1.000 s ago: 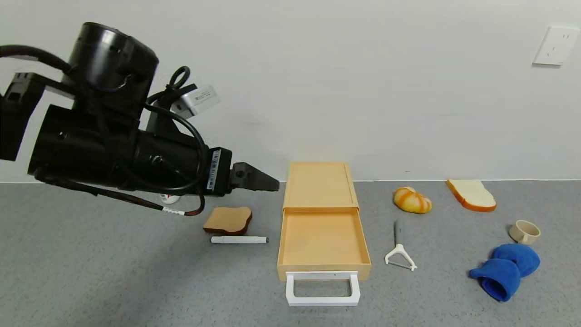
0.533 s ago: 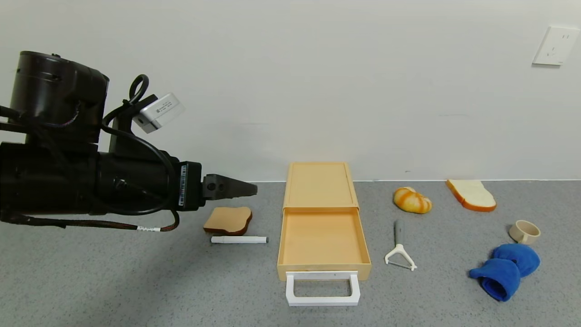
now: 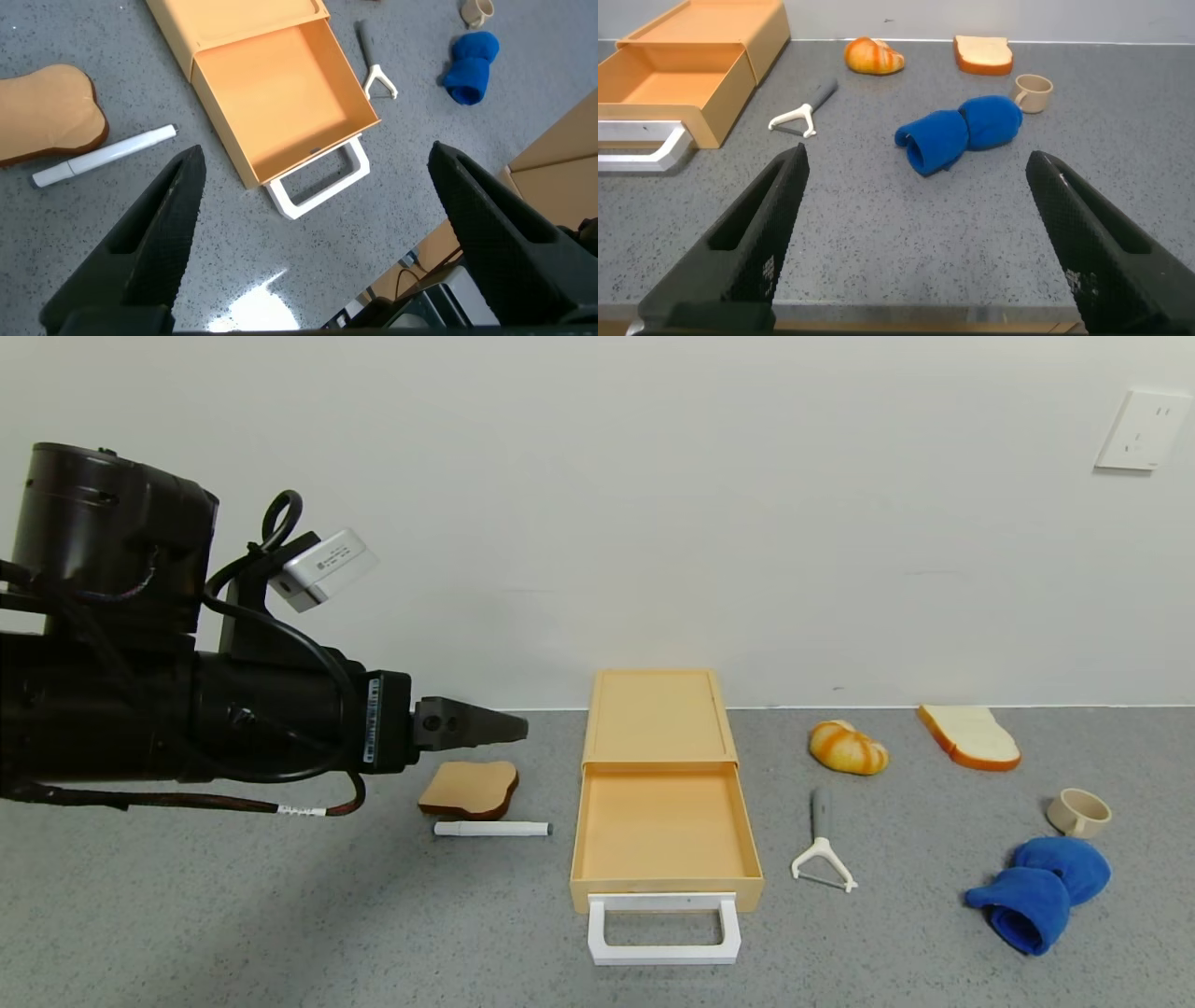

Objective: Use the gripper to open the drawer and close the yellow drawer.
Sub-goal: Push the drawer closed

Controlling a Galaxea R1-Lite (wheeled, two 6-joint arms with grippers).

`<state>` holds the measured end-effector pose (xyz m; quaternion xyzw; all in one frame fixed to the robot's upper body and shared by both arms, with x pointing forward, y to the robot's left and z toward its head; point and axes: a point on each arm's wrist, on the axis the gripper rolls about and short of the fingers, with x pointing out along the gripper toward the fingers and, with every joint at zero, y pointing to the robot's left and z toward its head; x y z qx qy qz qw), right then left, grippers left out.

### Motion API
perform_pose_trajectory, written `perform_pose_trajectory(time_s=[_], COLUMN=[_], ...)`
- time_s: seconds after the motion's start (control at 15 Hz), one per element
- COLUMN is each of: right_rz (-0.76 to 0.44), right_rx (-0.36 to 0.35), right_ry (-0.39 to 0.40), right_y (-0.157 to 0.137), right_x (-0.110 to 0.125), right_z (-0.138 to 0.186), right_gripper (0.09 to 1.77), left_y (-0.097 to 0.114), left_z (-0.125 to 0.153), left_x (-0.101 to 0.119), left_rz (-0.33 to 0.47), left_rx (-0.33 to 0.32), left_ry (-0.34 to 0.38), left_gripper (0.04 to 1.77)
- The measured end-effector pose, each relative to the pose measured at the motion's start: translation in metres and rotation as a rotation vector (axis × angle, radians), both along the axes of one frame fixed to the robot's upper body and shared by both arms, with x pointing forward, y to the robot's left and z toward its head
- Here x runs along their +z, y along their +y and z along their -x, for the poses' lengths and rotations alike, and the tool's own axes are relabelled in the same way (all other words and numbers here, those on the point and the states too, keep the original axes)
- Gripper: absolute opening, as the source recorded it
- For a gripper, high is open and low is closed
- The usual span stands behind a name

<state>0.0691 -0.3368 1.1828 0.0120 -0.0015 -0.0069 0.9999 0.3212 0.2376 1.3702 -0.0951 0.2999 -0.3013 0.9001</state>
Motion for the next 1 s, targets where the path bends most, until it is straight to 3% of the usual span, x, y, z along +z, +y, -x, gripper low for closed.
perform_pose_trajectory(time_s=[0.47, 0.67, 1.0], right_rz=[0.000, 0.000, 0.000], right_rx=[0.000, 0.000, 0.000], right_ry=[0.000, 0.000, 0.000], right_y=[0.000, 0.000, 0.000], right_x=[0.000, 0.000, 0.000], right_z=[0.000, 0.000, 0.000], right_gripper=[1.71, 1.71, 1.71], left_y=[-0.007, -0.027, -0.074], left_z=[0.000, 0.007, 0.017], left_x=[0.003, 0.007, 0.008], left_rz=[-0.010, -0.026, -0.088], left_rx=[0.017, 0.061, 0.201], left_ry=[0.010, 0.074, 0.197], left_gripper=[1.72, 1.72, 1.72])
